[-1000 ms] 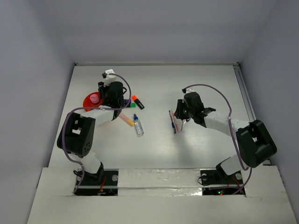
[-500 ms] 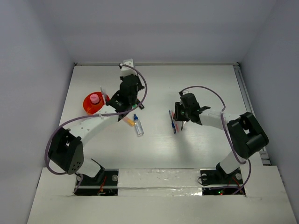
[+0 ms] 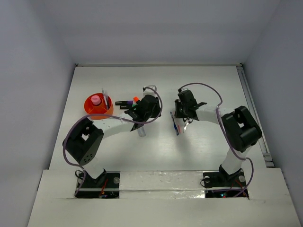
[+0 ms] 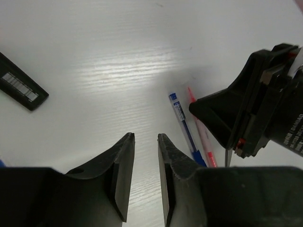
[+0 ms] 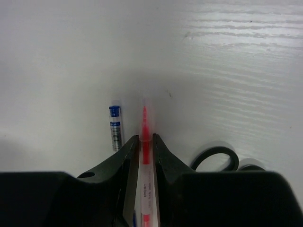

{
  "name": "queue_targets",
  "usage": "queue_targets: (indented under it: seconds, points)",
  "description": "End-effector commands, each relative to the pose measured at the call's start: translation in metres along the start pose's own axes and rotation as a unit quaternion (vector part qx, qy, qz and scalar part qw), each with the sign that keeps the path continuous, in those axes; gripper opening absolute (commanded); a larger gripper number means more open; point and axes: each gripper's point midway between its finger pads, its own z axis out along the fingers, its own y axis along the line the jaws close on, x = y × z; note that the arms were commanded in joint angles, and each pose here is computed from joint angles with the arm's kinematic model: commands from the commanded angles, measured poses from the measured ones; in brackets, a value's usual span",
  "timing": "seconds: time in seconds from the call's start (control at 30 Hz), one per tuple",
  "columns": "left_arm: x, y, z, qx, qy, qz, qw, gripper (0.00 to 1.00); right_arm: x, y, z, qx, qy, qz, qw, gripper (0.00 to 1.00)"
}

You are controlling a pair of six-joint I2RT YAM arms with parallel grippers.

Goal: Sort the stationery into containers
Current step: Pick up the pen from the center of the board.

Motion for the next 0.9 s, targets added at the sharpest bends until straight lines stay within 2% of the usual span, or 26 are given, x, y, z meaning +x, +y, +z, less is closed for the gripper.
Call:
queue_targets:
  seconds: [0.0,0.07,0.17,0.27,0.3,0.33,0.4,0.47,0.6,0.73,0.87]
  points:
    - [0.002,-0.021,0.006,0.036,0.015,-0.020,0.999,0.23,-0.007,-0.015,0.004,0.044,-0.004,-0.012,0.999,0.23]
    - [0.006,-0.020,0.012,0.031,0.021,-0.021,0.999,0.25,-0.004,-0.021,0.006,0.060,0.005,-0.017,0.998,0.23]
    - [0.022,-0.025,0.018,0.037,0.036,-0.023,0.998,0.25,-0.007,-0.028,0.007,0.081,0.006,-0.023,0.996,0.29]
    - [0.032,-0.032,0.023,0.035,0.048,-0.019,0.998,0.31,-0.010,-0.033,0.010,0.101,0.009,-0.029,0.994,0.33]
    - [0.036,-0.030,0.026,0.031,0.052,-0.019,0.998,0.32,-0.011,-0.034,0.012,0.103,0.011,-0.032,0.994,0.31]
    - [0.039,-0.033,0.027,0.034,0.052,-0.019,0.998,0.35,-0.014,-0.033,0.013,0.104,0.010,-0.035,0.994,0.25]
    - [0.043,-0.035,0.030,0.040,0.057,-0.023,0.997,0.42,-0.011,-0.035,0.015,0.109,0.020,-0.037,0.993,0.07]
    - [0.045,-0.042,0.033,0.044,0.059,-0.021,0.997,0.46,-0.014,-0.034,0.015,0.108,0.014,-0.036,0.993,0.00]
    - [0.051,-0.037,0.045,0.030,0.063,-0.017,0.997,0.46,-0.028,-0.029,0.008,0.101,-0.011,-0.028,0.994,0.00]
    - [0.052,-0.042,0.056,0.022,0.062,-0.007,0.998,0.47,-0.067,-0.026,-0.030,0.102,-0.088,-0.009,0.991,0.00]
    - [0.052,-0.044,0.064,0.012,0.058,0.003,0.998,0.46,-0.081,-0.028,-0.060,0.100,-0.135,0.010,0.986,0.00]
